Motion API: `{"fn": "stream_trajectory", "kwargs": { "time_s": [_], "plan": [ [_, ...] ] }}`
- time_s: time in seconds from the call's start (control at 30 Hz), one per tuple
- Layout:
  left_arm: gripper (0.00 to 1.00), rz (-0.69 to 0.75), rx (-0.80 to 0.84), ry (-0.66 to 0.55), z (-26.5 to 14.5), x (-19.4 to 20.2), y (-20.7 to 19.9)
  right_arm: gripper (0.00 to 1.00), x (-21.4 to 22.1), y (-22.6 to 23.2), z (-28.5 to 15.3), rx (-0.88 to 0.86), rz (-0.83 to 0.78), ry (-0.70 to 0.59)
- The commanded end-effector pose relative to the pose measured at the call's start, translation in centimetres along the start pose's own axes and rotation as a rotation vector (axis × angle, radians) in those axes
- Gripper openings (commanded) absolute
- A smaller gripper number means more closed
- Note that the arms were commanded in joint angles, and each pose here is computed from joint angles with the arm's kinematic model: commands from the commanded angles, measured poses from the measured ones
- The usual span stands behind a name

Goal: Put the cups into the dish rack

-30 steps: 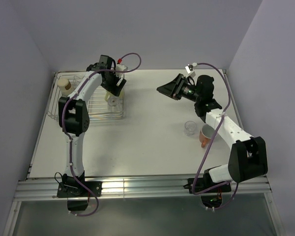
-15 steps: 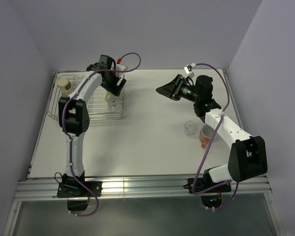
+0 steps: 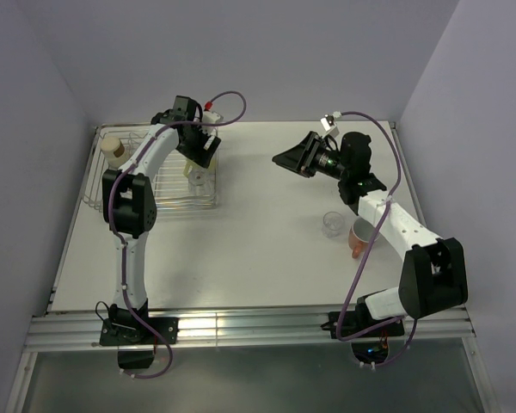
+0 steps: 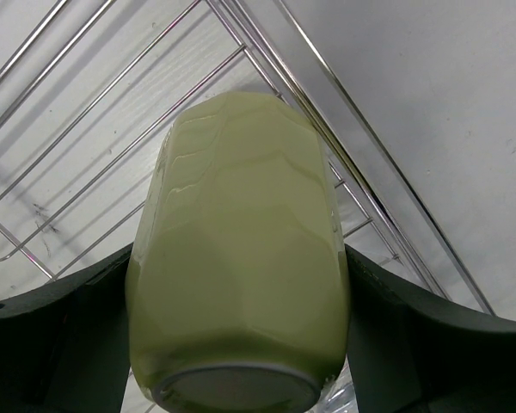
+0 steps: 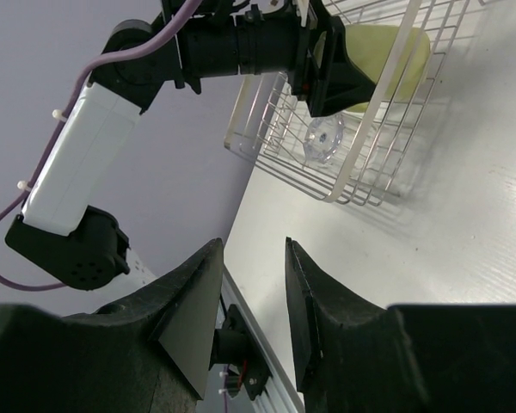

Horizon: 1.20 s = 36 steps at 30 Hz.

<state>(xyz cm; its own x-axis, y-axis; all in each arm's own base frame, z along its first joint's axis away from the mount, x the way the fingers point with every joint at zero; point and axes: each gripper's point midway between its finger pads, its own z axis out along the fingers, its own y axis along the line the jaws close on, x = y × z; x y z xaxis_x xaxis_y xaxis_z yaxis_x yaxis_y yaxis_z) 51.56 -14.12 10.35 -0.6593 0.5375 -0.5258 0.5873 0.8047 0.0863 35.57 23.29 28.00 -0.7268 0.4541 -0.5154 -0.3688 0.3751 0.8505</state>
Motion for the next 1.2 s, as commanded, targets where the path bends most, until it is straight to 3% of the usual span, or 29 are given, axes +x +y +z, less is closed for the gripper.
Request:
{"fn": "stream_trajectory", "kwargs": {
  "time_s": [0.0,0.07,0.1,1.17],
  "plan": [
    [0.85,0.020,-0.024,-0.229,-4.6,-6.7,0.1,0.43,-1.1,1.9,0.1,-0.035,-0.060,-0.025],
    [0.86,0.021,-0.012,-0.236,-4.6,-6.8,-0.1,0.43,-1.0,1.9,0.2,-0.031,-0.060,-0.021],
    [0.99,0.020,-0.010,-0.240,-4.7,-6.9,-0.2,0.43,-1.1,1.9,0.2,-0.031,-0.063,-0.021],
    [0.99,-0.020,-0.121,-0.275,-8.7,-7.5,1.5,0.43,-0.5,2.9,0.4,-0.004,-0.086,-0.010]
  ]
}}
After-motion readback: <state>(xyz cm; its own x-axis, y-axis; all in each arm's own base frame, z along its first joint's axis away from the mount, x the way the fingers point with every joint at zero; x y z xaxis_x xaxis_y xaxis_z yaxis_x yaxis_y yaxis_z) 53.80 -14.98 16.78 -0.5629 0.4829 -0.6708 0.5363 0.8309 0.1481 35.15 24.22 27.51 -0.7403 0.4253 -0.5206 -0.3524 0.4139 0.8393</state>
